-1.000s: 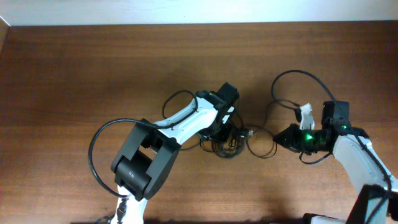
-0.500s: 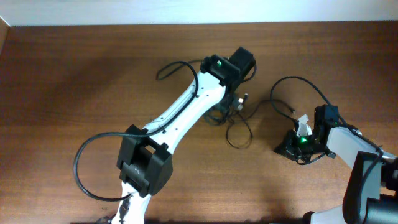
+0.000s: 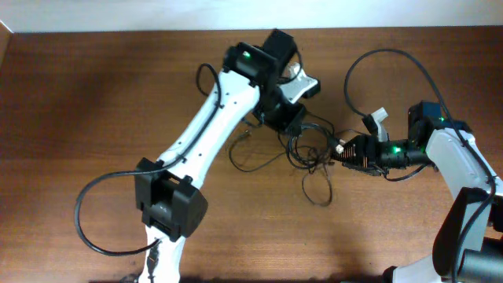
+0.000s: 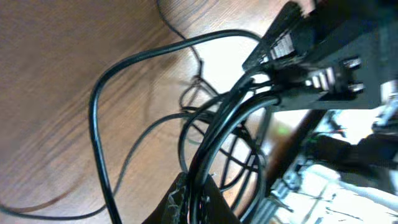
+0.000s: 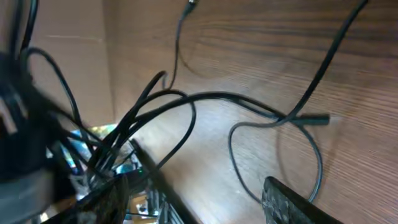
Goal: Untangle cables
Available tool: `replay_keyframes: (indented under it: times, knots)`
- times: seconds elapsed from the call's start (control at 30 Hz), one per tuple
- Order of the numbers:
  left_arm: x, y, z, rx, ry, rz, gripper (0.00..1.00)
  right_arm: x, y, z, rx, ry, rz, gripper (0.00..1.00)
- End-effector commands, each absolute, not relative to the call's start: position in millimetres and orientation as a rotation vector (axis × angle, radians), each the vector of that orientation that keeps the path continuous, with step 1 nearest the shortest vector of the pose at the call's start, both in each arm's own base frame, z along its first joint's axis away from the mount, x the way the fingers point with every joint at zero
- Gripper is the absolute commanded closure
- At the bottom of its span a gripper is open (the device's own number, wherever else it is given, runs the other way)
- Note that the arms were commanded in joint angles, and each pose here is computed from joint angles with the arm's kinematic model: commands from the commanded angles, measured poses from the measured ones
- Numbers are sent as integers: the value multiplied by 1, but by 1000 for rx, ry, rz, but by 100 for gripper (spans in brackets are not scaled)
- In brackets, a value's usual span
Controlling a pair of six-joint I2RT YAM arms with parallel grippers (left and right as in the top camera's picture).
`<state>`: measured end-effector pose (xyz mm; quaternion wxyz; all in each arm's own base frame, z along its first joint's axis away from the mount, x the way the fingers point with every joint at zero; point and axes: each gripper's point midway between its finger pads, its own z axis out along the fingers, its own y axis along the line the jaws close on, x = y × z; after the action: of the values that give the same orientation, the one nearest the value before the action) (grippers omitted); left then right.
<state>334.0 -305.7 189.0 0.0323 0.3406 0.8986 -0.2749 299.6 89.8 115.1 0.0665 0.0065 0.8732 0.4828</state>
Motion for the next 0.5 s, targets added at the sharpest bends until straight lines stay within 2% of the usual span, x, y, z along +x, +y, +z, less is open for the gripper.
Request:
replay_keyframes:
  times: [0.0, 0.17, 0.3, 0.37, 0.4, 0.43, 0.47]
  knots:
    - [335, -309, 206, 959, 2753, -1024, 92, 301, 105, 142, -123, 2452, 1595, 34]
    - [330, -315, 212, 910, 2764, -1129, 95, 297, 129, 151, -290, 2371, 1648, 34]
    - [312, -335, 240, 979, 2617, -1455, 98, 310, 136, 151, -291, 2358, 1630, 53]
    - [306, -341, 252, 1011, 2541, -1574, 98, 325, 132, 145, -212, 2394, 1575, 73]
    - [307, -340, 250, 1012, 2550, -1552, 99, 329, 128, 138, -165, 2442, 1529, 80]
    - [310, -337, 244, 1012, 2577, -1488, 99, 333, 120, 125, -83, 2531, 1435, 91]
    - [316, -332, 234, 1012, 2620, -1380, 100, 335, 108, 107, 15, 2642, 1286, 96]
